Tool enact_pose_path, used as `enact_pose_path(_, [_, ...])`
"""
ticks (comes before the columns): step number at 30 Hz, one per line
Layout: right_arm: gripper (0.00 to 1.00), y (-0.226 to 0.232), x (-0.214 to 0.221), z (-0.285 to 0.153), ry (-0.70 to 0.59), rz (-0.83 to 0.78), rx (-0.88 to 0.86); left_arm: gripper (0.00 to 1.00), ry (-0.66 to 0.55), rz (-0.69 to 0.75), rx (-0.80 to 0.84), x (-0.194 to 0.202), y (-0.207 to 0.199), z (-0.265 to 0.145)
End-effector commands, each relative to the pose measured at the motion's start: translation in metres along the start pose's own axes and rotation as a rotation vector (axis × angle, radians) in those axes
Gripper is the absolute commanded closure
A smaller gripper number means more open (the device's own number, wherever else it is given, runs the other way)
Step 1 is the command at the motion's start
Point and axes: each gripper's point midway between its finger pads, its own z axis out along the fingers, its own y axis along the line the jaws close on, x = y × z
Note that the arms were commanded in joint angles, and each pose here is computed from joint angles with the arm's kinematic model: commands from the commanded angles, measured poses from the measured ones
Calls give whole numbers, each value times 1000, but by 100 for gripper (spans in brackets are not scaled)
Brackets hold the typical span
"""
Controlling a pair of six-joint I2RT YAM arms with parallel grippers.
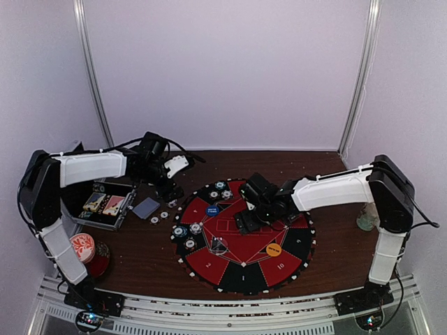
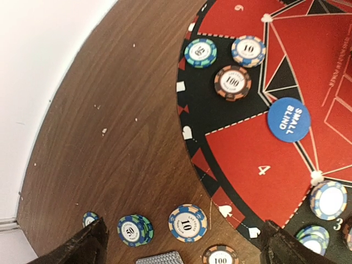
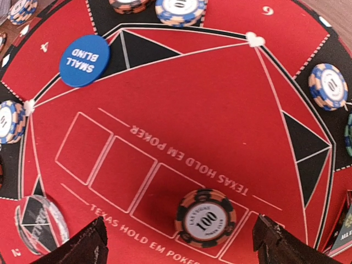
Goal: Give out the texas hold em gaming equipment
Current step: Move the poker chips pile to the center of the board, then move the pile of poker chips to position 7.
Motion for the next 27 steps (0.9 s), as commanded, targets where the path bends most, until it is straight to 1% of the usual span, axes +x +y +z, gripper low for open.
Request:
enact_pose_path(1, [10,1,15,0,135,-25,-17,2,-83,-9,31,-6,-8,-14])
enact_pose_path(5, [13,-3,20,3,189,-25,-9,2,-113,-13,59,-6,-17,-19])
enact_pose_path(12, [17,-13,20,4,242,-29,3,2,-170,-22,65,-13,-20,-37])
enact_pose_path(15, [22,-18,22,9,275,-28,2,2,-190,-22,61,-14,-21,-43])
enact_pose_path(20, [25,-21,24,18,323,-45,-7,2,-209,-24,64,-16,-22,-46])
enact_pose_path(24, [27,-18,19,23,335,-50,-14,2,-212,-26,69,-16,-24,-45])
enact_pose_path(27, [31,-17,19,27,345,-58,-16,2,-214,-27,71,-15,-24,-45])
